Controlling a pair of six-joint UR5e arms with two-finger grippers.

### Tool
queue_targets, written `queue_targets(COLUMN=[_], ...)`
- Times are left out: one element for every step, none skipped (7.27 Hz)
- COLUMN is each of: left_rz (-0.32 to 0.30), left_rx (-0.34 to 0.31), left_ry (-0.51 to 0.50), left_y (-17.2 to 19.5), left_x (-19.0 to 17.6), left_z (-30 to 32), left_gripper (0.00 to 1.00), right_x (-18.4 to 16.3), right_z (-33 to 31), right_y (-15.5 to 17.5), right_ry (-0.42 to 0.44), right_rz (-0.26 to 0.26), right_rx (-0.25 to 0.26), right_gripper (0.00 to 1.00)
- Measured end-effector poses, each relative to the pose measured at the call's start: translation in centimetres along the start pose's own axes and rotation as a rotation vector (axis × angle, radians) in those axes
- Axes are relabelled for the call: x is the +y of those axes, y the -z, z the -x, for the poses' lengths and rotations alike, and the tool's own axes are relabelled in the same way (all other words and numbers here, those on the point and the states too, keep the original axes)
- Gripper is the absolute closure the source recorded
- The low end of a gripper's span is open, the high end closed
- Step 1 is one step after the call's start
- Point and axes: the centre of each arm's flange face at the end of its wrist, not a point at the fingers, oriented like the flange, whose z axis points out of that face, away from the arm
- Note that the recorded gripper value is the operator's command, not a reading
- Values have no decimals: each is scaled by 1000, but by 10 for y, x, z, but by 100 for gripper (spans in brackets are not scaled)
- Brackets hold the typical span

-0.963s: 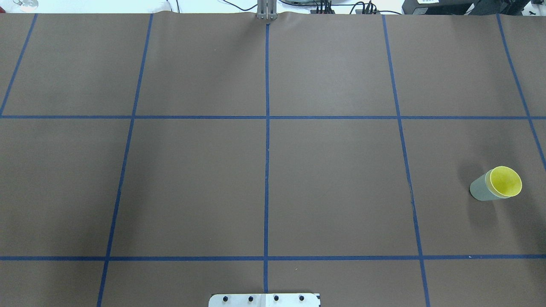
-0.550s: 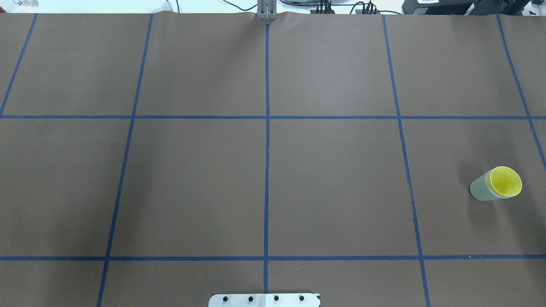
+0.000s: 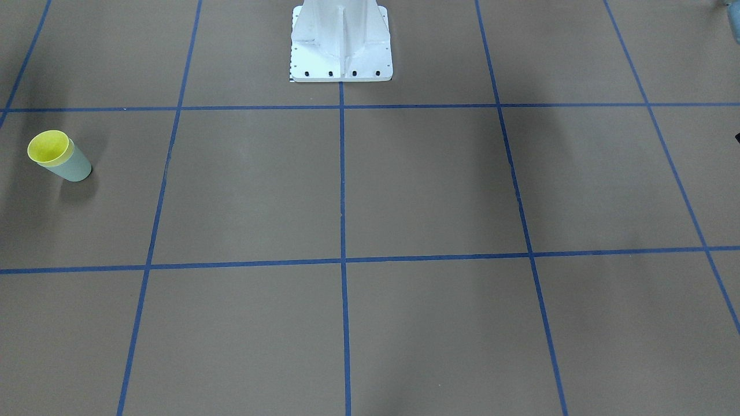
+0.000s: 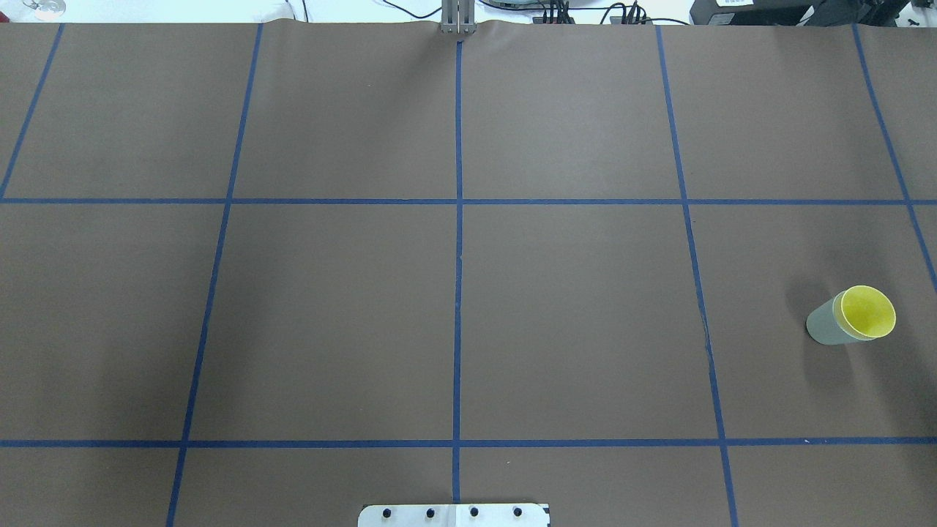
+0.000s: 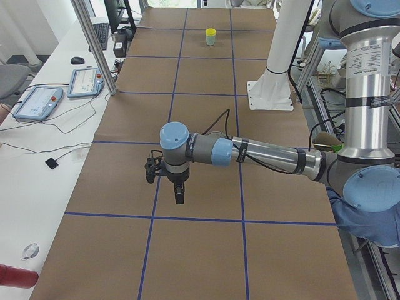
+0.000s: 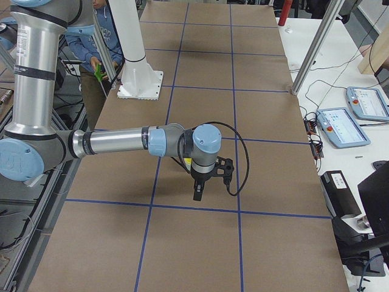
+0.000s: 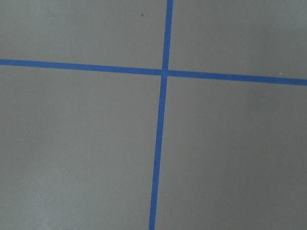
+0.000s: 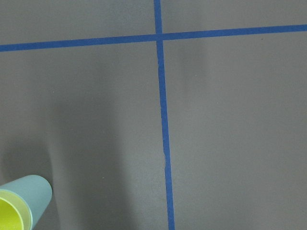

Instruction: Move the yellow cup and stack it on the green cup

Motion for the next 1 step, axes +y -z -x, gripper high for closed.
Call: queue_targets(left_rz=[-3], left_rx=[7], left_ry=[7], left_y=[2], left_x=[-1], left_z=[-2], left_gripper=[0], right_x=[0], right_z=[0], right_y=[0], right_ry=[1], right_rz=[-1], right_rx=[0], right_gripper=[0])
